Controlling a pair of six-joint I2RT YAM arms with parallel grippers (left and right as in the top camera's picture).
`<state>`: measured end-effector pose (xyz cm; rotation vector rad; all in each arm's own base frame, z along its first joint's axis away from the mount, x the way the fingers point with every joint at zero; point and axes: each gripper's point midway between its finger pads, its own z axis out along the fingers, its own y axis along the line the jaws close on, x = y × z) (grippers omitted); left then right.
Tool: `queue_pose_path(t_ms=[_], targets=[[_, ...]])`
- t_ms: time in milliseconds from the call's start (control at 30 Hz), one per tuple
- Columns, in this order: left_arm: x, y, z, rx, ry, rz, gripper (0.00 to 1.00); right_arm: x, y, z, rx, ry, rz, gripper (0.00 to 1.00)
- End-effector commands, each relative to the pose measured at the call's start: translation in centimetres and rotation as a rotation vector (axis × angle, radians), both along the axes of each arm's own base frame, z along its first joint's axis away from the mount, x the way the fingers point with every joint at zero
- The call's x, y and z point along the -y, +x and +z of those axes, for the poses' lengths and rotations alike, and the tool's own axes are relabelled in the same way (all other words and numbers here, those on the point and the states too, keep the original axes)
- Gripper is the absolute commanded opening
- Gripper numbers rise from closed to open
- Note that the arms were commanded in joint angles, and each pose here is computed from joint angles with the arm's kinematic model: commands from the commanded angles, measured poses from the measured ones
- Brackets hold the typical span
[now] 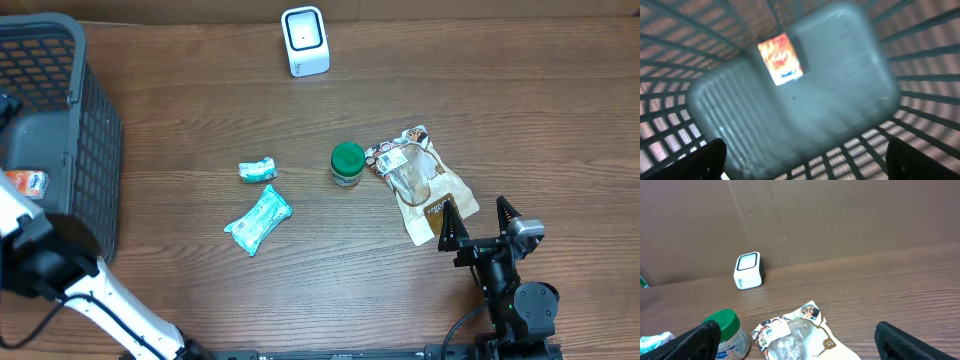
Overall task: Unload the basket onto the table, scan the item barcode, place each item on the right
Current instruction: 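Move the left gripper back into the basket and grasp the orange box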
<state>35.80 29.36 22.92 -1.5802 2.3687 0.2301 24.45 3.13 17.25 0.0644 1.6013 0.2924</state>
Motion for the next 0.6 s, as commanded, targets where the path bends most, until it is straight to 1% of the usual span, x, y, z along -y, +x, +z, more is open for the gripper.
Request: queue_pose_path(t_ms=[0, 267, 433, 567], targets=[[-1.0, -0.3, -1.9, -0.062, 0.010, 0.033, 0.84, -0.1, 0.0, -0.2, 0.004, 0.003, 0.002, 1.00], [-2.4, -0.3, -4.7, -0.121, 0.020, 0.061, 0.84, -0.1, 0.0, -0.2, 0.004, 0.003, 0.002, 1.00], [-2.4, -1.3, -8.5, -0.196, -0.030, 0.069, 0.84, -0.1, 0.0, -0.2, 0.004, 0.003, 0.002, 1.00], [-2.7, -1.4, -11.4, -0.230, -0.035, 0.067, 0.84, -0.1, 0.0, -0.2, 0.004, 0.003, 0.002, 1.00]])
